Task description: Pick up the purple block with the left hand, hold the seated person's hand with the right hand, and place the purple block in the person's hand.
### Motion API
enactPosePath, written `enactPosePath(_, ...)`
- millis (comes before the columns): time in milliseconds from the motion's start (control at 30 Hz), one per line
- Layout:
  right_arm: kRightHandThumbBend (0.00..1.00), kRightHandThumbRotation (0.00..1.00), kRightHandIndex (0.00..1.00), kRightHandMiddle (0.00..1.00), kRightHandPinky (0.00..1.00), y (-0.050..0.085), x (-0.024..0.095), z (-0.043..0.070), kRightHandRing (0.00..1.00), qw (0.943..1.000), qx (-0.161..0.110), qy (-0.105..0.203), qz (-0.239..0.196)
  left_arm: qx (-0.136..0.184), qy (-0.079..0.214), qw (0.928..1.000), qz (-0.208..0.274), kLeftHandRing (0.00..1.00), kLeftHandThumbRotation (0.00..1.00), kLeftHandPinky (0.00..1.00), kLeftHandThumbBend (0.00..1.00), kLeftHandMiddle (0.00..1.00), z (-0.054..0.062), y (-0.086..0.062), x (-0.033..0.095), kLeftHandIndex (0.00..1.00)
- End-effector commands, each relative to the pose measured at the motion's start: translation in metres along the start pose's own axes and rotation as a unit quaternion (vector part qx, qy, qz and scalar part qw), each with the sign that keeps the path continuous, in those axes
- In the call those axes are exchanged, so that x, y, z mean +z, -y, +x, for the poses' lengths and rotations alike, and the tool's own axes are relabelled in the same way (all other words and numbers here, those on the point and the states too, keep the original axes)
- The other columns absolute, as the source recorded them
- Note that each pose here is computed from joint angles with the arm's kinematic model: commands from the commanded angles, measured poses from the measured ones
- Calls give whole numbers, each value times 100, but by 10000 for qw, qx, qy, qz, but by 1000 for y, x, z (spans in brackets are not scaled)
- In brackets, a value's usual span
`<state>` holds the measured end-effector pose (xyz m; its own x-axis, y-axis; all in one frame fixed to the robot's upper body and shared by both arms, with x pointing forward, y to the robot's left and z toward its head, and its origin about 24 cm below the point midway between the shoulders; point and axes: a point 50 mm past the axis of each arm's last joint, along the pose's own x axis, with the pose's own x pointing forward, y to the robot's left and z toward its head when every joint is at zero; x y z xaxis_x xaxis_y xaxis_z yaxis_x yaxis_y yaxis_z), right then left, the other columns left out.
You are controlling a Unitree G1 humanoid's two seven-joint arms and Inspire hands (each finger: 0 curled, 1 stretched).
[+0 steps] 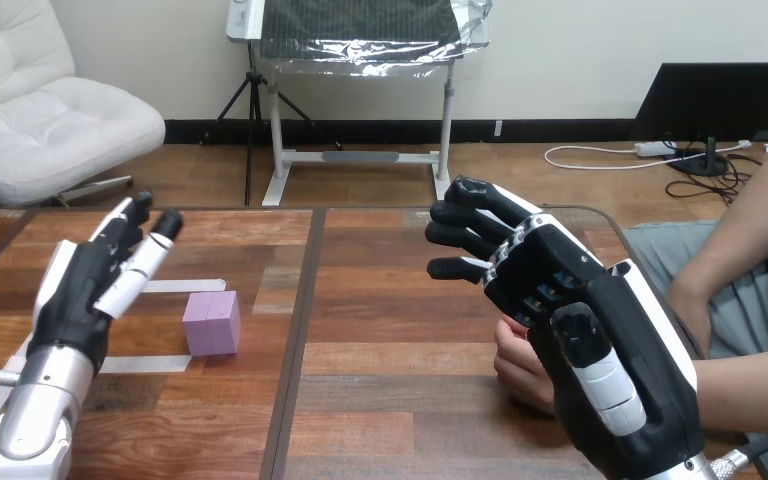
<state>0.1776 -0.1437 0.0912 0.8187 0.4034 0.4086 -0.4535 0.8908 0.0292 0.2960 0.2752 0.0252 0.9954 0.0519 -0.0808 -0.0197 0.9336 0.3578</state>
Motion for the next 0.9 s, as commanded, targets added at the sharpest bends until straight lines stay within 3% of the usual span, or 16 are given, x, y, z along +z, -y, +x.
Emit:
enactPosePath(0,88,77,84,83,75,2,9,13,83,9991,-3,420,-55,-110,509,9980,351,95,69,91,60,95,21,-6,33,92)
enactPosePath(500,88,77,84,84,76,3,10,12,84,9991,-9,426,-85,-419,244,9940,983,94,58,84,58,97,29,-5,35,95)
enactPosePath(867,89,77,84,83,76,3,11,11,83,9991,-24,418,-82,-528,44,9904,1275,87,56,74,59,97,34,-2,37,96)
